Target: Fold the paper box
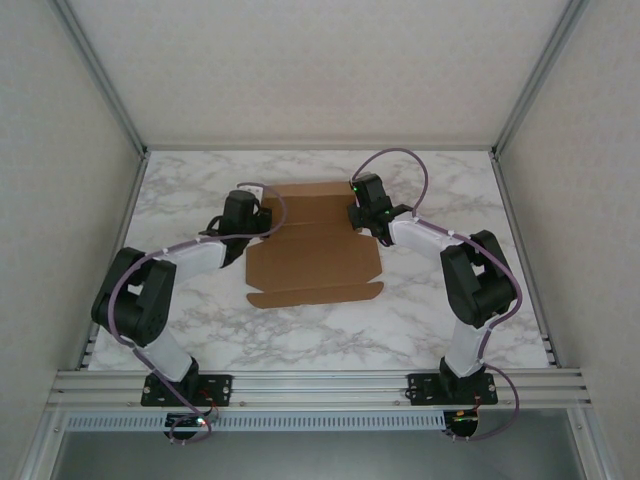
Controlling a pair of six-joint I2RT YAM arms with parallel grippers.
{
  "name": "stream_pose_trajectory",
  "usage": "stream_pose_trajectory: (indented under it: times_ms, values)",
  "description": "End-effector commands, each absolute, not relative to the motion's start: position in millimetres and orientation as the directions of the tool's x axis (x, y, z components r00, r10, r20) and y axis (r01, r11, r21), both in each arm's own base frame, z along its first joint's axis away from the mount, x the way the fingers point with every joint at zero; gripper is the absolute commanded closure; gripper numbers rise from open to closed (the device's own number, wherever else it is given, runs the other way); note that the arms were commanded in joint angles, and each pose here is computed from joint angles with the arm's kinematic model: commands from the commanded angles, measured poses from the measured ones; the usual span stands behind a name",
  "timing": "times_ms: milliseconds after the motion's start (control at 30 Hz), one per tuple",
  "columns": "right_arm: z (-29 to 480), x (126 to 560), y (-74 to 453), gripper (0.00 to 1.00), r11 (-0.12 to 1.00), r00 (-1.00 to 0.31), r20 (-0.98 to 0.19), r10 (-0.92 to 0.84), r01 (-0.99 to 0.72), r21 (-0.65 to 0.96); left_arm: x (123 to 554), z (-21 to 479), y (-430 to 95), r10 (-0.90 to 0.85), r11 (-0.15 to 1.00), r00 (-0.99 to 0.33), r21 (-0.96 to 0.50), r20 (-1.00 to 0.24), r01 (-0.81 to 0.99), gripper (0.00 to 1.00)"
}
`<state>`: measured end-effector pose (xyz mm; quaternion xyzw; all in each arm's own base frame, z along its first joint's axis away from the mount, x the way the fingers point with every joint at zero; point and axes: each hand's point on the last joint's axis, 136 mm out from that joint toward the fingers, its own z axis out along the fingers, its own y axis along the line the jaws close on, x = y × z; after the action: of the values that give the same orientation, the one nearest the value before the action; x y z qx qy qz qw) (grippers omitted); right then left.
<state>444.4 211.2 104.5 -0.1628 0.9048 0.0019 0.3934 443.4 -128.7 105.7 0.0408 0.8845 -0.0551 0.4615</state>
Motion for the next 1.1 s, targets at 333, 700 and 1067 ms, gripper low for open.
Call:
stream_pose_trajectory:
  times_ms: [333,700,1067]
  values:
    - [65,414,197,1.0,0.957,-0.748,-0.602,-0.279,-0.272,-0.104,456,117,-100,-0.049,0.997,-0.499,-0.013,-0.865,-0.076,1.0]
    - [67,406,215,1.0,0.985,-0.788,-0.607,-0.105,-0.168,0.047,467,103,-95,-0.146,0.952,-0.48,0.009,-0.865,-0.305,1.0]
    - [72,401,206,1.0,0.997,-0.766,-0.641,-0.04,0.01,-0.073,475,89,-90,-0.271,0.896,-0.447,-0.054,-0.853,-0.44,1.0]
